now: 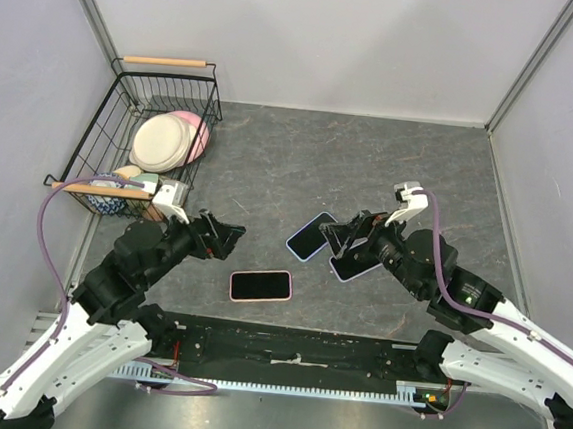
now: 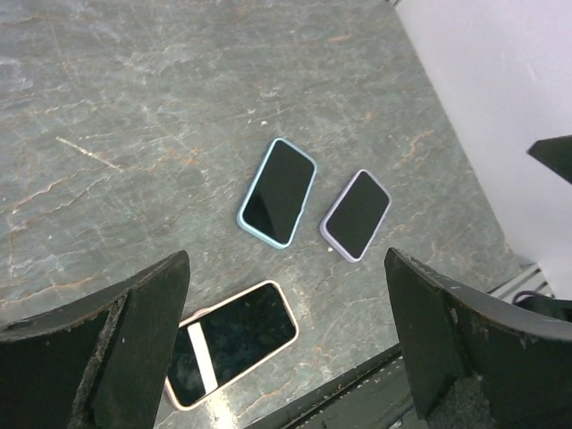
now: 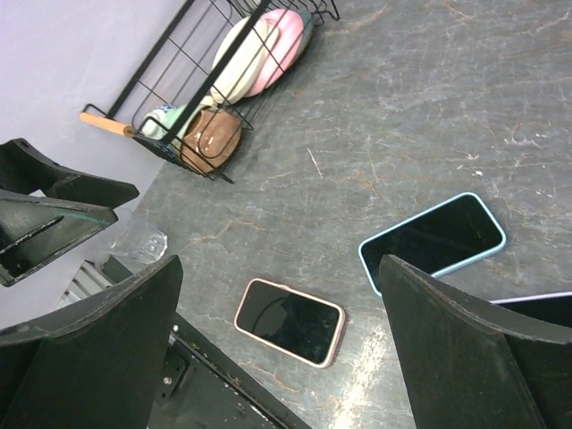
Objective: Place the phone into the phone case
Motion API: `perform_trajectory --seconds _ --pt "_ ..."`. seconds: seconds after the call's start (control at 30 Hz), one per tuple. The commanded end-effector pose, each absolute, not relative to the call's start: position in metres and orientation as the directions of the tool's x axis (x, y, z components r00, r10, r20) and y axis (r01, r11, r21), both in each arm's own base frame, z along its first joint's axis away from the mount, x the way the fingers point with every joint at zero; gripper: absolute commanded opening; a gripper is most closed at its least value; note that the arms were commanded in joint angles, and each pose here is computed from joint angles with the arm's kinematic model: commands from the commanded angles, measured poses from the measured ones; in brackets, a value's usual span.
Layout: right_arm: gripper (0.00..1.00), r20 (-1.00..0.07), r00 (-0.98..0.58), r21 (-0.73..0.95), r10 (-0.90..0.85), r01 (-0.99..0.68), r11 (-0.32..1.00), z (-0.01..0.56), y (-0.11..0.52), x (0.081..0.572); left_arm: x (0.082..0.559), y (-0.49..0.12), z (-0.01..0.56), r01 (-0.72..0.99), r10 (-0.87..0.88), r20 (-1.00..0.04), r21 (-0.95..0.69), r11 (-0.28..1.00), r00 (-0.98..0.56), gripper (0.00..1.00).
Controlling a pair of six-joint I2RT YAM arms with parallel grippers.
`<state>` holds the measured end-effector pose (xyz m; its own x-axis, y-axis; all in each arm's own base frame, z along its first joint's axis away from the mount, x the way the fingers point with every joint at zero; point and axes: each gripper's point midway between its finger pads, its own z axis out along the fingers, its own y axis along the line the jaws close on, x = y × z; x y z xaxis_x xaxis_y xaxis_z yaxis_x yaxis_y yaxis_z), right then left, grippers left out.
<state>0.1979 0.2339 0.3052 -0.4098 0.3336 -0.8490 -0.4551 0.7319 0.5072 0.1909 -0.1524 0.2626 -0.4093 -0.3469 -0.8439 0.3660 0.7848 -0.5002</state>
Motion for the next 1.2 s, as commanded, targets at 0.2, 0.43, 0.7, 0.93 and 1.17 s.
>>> perform_trajectory --seconds 0.2,0.43,0.7,0.93,1.17 --pt "0.98 -0.865 -0.403 0.405 0.300 -0.205 0.891 0.249 0.203 0.226 0.218 -0.139 0.215 0.215 -0.217 -0.851 -0.353 0.911 -0.478 0.97" --pt "0.98 -0.911 -0.349 0.226 0.220 0.025 0.974 0.201 0.155 0.240 0.224 -0.136 0.188 0.155 -0.173 -0.827 -0.298 0.942 -0.535 0.97" --pt "0.98 -0.936 -0.301 0.138 0.182 0.163 0.977 0.171 0.121 0.239 0.231 -0.136 0.158 0.108 -0.141 -0.796 -0.250 0.962 -0.589 0.97" --pt "0.98 -0.938 -0.322 0.075 0.129 0.174 0.982 0.159 0.121 0.242 0.236 -0.147 0.138 0.109 -0.105 -0.752 -0.229 0.967 -0.651 0.97" --pt "0.98 -0.933 -0.353 0.010 0.064 0.152 0.988 0.153 0.130 0.247 0.239 -0.159 0.129 0.119 -0.101 -0.722 -0.248 0.962 -0.685 0.97"
